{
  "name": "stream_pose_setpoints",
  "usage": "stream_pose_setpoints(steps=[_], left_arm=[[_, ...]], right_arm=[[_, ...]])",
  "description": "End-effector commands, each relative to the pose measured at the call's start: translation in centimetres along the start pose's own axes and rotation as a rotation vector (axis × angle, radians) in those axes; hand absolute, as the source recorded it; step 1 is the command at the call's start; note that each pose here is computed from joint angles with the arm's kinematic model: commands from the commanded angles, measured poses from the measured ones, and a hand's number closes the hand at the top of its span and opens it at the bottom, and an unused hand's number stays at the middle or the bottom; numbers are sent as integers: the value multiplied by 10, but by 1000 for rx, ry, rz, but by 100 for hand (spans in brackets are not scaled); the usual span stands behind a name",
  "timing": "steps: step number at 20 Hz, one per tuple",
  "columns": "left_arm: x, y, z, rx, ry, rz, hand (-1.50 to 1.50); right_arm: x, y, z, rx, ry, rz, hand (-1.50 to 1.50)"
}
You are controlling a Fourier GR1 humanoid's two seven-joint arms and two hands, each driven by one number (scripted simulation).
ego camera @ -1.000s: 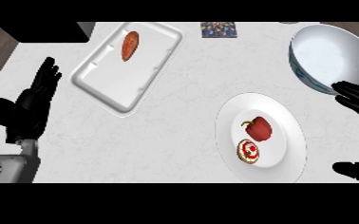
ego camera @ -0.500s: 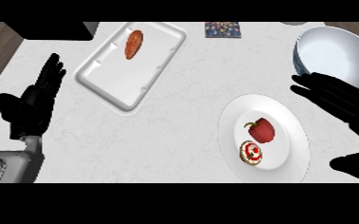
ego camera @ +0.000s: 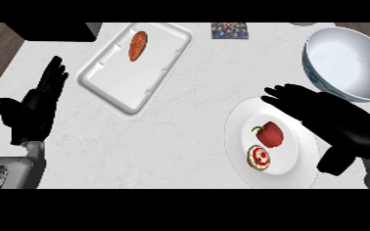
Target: Pick the bell pepper from the plate and place it in the bowl
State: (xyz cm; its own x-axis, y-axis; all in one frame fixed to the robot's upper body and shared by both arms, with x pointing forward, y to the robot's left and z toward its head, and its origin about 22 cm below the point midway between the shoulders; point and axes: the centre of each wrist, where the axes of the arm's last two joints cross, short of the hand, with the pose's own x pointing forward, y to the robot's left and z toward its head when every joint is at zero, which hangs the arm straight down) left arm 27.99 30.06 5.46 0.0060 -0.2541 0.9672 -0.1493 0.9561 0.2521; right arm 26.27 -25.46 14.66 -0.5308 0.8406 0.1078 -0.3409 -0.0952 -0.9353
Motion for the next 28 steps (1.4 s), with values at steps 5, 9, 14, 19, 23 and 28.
stream_pose_setpoints(steps=[5, 9, 14, 19, 23, 28], left_arm=[[2, -5, 6, 11, -13, -3, 0], [-3, 16, -15, 23, 10, 5, 0], [13, 9, 10, -6, 4, 5, 0], [-5, -1, 9, 16, 2, 9, 0], [-3, -3, 13, 16, -8, 3, 0], [9, 3, 0, 1, 19, 14, 0]], right_arm=[[8, 7, -36, 180, 83, 93, -150], [-8, 27, -30, 109, 53, 155, -150], [0, 48, -53, -21, 49, 205, -150], [-3, 81, -49, 38, 55, 186, -150], [5, 94, -45, 93, 57, 172, -150], [-11, 90, -55, 86, 73, 160, -150]])
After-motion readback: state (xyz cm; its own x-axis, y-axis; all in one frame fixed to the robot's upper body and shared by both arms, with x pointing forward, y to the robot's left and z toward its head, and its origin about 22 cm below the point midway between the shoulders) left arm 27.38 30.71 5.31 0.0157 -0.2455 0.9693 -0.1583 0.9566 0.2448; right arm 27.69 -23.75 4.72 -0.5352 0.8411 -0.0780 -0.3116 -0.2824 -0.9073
